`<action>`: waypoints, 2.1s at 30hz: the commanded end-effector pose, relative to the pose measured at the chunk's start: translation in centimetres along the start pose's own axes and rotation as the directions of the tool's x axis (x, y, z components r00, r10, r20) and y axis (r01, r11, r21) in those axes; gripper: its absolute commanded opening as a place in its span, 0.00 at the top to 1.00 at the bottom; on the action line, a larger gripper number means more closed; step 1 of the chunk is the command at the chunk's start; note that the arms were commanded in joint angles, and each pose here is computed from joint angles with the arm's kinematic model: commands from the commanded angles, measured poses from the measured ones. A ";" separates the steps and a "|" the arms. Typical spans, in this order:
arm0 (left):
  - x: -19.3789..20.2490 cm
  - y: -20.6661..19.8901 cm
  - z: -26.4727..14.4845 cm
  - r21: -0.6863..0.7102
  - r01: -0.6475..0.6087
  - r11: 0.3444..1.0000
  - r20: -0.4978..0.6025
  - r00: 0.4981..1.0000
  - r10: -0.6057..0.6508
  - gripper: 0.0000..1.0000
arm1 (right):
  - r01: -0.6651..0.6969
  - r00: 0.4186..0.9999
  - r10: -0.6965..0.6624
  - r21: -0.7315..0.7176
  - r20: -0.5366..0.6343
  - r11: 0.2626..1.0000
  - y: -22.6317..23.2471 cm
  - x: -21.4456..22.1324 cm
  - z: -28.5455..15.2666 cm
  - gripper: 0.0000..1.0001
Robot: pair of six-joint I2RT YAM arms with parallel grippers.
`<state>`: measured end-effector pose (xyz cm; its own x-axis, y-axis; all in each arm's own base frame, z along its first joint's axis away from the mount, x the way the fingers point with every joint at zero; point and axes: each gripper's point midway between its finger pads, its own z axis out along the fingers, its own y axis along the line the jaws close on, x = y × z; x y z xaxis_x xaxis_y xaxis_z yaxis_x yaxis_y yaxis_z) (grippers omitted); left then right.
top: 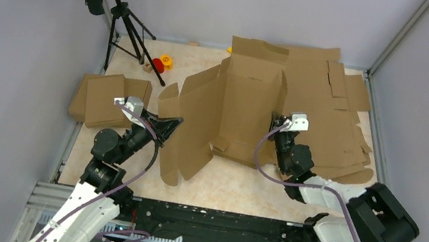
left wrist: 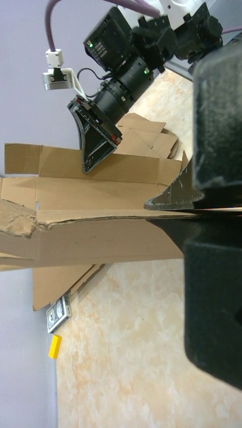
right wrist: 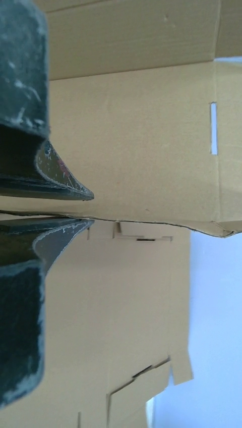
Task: Fold the paper box
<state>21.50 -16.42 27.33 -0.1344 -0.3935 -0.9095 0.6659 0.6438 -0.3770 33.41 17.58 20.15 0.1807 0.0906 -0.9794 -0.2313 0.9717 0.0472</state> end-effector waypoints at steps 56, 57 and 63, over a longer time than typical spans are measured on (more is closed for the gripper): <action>1.0 0.1 -0.7 -0.011 -0.006 1.000 0.005 1.000 0.006 1.00 | -0.181 0.711 0.307 0.257 -0.633 0.949 2.4 9.1 -1.7 0.64; 1.0 0.2 -0.7 -0.014 -0.008 1.000 0.005 1.000 0.008 1.00 | -0.158 0.714 0.292 0.259 -0.637 0.953 1.9 9.3 -2.1 0.60; 1.1 0.2 -1.0 -0.021 -0.015 1.000 0.010 1.000 0.015 1.00 | -0.065 0.667 0.212 0.227 -0.715 0.972 0.5 10.8 -5.1 0.55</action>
<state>21.21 -15.69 27.05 -0.0869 -0.3982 -0.9132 0.6454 0.6758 -0.3561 31.75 18.79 8.94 -0.5922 0.1833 -0.7847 0.0143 0.9760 0.2172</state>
